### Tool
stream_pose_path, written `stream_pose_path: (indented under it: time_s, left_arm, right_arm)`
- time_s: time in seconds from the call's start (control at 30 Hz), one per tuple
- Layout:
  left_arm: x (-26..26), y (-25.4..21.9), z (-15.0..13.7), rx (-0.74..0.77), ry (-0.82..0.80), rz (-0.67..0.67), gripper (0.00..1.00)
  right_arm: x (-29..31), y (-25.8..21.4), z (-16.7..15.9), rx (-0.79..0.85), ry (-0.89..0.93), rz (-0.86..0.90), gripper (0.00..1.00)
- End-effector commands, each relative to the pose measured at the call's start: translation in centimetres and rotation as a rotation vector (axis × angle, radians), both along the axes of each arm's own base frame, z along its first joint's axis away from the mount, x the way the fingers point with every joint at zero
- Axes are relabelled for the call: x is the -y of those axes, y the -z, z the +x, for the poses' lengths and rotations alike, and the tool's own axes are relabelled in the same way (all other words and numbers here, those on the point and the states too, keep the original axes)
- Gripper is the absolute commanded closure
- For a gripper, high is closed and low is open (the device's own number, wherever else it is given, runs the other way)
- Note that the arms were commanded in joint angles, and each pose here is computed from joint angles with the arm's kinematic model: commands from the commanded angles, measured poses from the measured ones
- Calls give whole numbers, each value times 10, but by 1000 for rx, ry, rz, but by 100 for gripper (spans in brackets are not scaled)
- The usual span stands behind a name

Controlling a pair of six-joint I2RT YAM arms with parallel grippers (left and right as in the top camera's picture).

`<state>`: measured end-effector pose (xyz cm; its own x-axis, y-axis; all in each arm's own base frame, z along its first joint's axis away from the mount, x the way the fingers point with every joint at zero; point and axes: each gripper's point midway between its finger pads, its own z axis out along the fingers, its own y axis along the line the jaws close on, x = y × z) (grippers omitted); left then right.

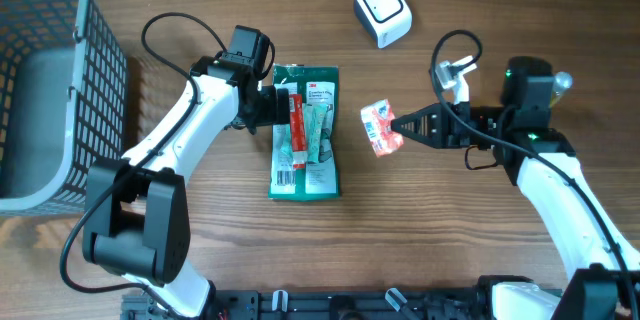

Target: Scan the item barcode

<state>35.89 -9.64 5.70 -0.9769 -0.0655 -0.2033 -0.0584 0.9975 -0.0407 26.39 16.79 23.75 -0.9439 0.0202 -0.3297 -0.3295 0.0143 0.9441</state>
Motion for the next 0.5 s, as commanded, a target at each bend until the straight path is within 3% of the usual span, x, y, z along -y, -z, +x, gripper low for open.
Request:
stream_pose_path:
  time_s: [0.0,0.47]
  left_arm:
    - [0,-4,-1,13,0,2,0]
    - [0,-4,-1,13,0,2,0]
  right_arm:
    - [1,-25,-19,42,-46,36,96]
    - [1,-74,-44,172,-53,17,96]
